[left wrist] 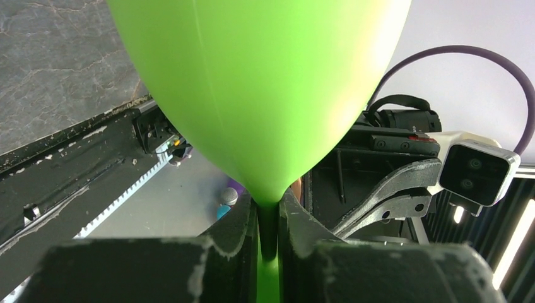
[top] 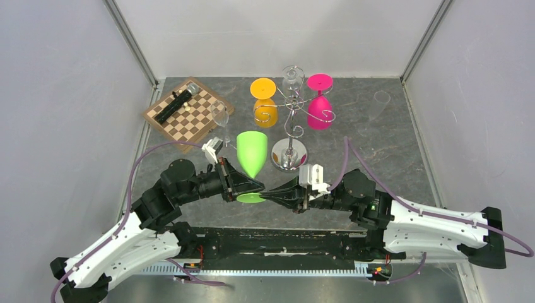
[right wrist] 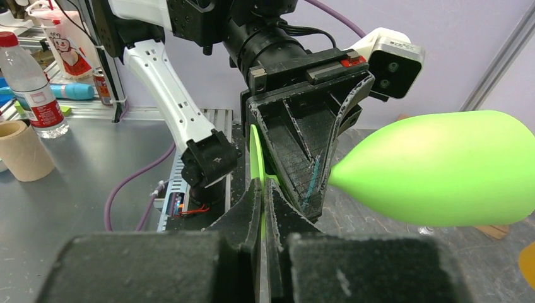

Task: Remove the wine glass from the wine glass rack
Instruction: Place the wine glass at the center of the board.

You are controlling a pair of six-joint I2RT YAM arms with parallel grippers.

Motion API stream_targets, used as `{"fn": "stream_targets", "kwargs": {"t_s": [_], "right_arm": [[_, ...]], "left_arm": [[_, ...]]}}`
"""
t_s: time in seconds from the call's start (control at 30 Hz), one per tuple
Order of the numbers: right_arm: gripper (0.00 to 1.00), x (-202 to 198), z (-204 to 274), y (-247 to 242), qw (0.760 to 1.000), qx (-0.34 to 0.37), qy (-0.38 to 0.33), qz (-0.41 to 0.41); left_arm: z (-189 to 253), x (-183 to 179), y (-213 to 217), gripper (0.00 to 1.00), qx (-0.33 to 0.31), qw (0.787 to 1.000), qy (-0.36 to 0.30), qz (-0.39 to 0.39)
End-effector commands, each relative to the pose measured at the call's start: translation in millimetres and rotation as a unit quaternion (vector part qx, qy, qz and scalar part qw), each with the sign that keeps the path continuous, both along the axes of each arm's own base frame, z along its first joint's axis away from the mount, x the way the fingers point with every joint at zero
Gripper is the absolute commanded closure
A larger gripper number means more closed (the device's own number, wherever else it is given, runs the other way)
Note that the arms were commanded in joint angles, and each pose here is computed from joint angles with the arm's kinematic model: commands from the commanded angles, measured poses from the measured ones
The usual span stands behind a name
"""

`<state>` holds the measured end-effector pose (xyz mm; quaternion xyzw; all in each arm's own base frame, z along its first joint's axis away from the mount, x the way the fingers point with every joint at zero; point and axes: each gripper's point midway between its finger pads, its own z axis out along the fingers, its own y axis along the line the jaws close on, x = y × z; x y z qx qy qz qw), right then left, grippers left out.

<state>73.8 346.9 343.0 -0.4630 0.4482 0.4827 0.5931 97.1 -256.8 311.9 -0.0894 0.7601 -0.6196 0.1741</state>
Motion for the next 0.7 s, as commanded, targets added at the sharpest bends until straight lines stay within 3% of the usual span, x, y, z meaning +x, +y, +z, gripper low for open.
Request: {"fn": "stream_targets", "kwargs": {"t_s": [0.0, 0.07, 0.2, 0.3, 0.67], "right_arm": [[1.00, -1.4, 30.7, -6.4, 0.999, 0.031, -0.010, -0.006], [0.98, -2.6, 32.2, -9.3, 1.000, 0.027, -0.006, -0.005], [0.71, -5.3, 33.5, -15.3, 1.000, 0.016, 0.010, -0.003], [0.60, -8.2, 36.5, -20.7, 1.000, 0.006, 0.025, -0.001], [0.47, -3.6, 39.7, -38.2, 0.996, -0.055, 0.061, -0.032]], "left_arm": [[21.0, -9.5, -2.9, 0.98, -0.033, 0.999, -0.028, -0.030], [21.0, -11.2, -2.2, 0.98, -0.034, 0.998, -0.031, -0.033], [21.9, -17.0, -0.3, 0.98, -0.037, 0.997, -0.042, -0.045], [23.3, -23.2, 0.3, 0.98, -0.036, 0.996, -0.059, -0.063], [6.8, -47.5, -4.0, 0.98, 0.006, 0.981, -0.103, -0.163]]}}
